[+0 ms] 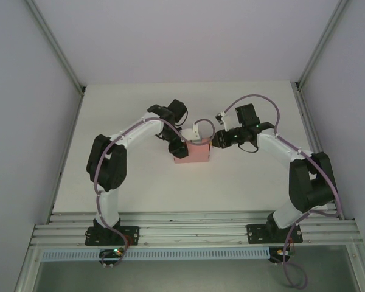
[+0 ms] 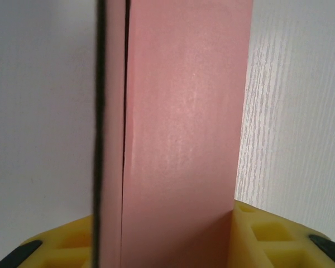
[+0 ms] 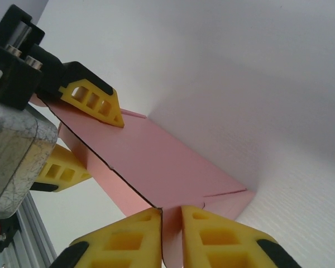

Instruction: Assemble paper box

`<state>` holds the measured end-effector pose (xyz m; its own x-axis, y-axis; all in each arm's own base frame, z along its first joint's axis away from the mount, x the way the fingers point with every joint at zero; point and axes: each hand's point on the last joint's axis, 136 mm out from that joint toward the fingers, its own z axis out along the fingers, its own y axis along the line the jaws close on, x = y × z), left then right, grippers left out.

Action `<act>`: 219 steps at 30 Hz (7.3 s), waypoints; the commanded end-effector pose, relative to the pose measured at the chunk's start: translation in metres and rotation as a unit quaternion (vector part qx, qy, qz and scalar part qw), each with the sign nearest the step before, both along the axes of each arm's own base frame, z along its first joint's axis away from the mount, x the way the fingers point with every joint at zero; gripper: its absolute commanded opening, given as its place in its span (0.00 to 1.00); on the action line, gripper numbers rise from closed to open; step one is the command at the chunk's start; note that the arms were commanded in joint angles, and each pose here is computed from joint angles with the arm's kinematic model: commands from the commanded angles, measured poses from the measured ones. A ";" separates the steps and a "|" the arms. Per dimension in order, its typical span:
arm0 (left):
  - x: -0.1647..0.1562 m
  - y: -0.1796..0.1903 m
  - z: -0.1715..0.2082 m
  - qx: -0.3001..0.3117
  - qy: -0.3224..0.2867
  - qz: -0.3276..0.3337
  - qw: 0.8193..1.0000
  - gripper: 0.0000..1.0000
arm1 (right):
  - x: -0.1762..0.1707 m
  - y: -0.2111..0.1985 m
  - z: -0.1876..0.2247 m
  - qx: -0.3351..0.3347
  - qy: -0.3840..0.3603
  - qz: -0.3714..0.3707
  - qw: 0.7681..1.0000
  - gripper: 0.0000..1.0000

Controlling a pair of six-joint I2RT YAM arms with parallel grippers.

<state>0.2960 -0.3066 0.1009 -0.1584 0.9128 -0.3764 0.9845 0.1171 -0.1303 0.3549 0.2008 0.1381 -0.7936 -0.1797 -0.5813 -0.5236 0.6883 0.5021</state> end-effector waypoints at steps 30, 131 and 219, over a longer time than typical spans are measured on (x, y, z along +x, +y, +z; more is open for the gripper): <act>0.017 -0.019 0.006 -0.020 -0.027 0.044 0.998 0.43 | -0.016 0.013 -0.020 -0.045 -0.061 -0.155 0.985 0.00; 0.006 0.074 0.028 -0.029 0.043 0.498 0.866 0.05 | -0.030 0.031 -0.044 -0.218 -0.070 -0.229 0.946 0.00; -0.002 0.091 0.037 -0.147 0.012 0.541 0.828 1.00 | -0.013 0.001 0.016 -0.115 -0.154 -0.281 0.940 1.00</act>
<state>0.3033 -0.2136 0.1506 -0.8004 0.0947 -0.5919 0.3277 0.8960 -0.2998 0.3492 0.2050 0.1778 -0.5385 0.0744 -0.8394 -0.1626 0.9682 0.1901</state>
